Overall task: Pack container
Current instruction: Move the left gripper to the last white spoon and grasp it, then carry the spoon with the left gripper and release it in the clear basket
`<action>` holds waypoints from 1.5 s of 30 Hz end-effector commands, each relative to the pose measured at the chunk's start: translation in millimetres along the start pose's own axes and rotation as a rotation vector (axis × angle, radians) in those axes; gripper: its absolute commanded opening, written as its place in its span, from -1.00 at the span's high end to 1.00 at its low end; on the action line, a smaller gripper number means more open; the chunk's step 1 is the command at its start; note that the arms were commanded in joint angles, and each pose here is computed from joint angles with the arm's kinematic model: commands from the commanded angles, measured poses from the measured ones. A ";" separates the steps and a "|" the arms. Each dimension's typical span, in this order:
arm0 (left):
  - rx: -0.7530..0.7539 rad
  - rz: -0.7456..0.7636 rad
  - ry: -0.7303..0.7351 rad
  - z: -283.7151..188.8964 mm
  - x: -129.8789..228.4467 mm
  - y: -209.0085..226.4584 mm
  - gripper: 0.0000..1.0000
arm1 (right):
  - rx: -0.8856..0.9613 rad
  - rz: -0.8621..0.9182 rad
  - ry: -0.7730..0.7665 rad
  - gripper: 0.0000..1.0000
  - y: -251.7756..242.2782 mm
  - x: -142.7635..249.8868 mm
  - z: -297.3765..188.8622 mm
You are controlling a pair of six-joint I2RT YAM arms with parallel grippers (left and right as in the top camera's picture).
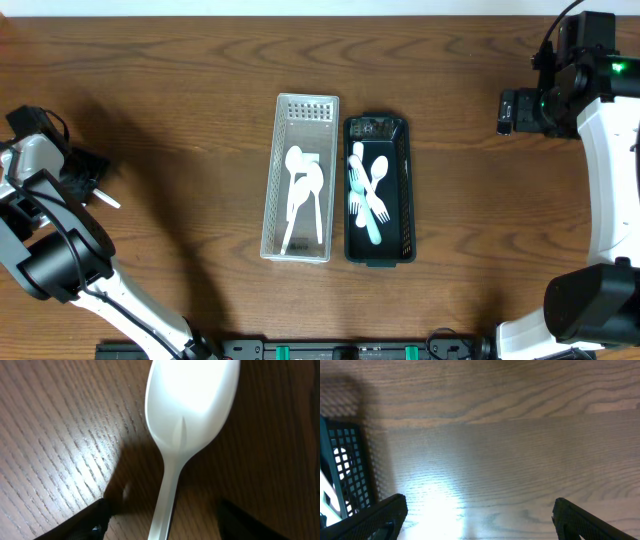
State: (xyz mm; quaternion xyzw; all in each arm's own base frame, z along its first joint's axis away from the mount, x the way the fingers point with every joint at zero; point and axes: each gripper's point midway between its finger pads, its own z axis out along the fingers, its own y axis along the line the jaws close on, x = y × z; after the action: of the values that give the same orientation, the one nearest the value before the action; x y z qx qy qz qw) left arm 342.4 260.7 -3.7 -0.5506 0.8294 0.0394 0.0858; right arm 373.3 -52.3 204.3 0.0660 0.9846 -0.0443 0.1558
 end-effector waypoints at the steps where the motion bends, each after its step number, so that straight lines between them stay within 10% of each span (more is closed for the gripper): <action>1: -0.024 -0.007 0.110 27.6 24.2 8.7 -0.22 | 0.005 -0.008 0.015 -0.93 -3.4 2.3 3.6; 15: -0.018 -0.029 0.176 24.8 38.8 9.3 0.88 | 0.005 -0.008 0.017 -0.92 -3.4 2.8 3.6; 29: 0.036 0.007 0.208 -19.4 53.1 -3.2 0.88 | 0.005 -0.007 0.005 -0.93 -3.4 -0.1 3.6; 37: 0.210 0.378 0.077 -141.9 104.8 -66.7 0.88 | 0.005 -0.003 -0.047 -0.93 -3.2 -12.8 3.3; 45: 0.442 0.933 -0.061 -249.2 237.5 -129.4 0.88 | 0.004 0.000 -0.079 -0.96 -2.9 -22.3 5.6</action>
State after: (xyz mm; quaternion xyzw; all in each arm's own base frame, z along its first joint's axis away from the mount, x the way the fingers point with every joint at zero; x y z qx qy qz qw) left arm 354.1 -4.2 187.4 -0.1869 0.9617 -0.0797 0.1838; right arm 394.7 -54.6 212.3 0.0669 0.9761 -0.0462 0.2016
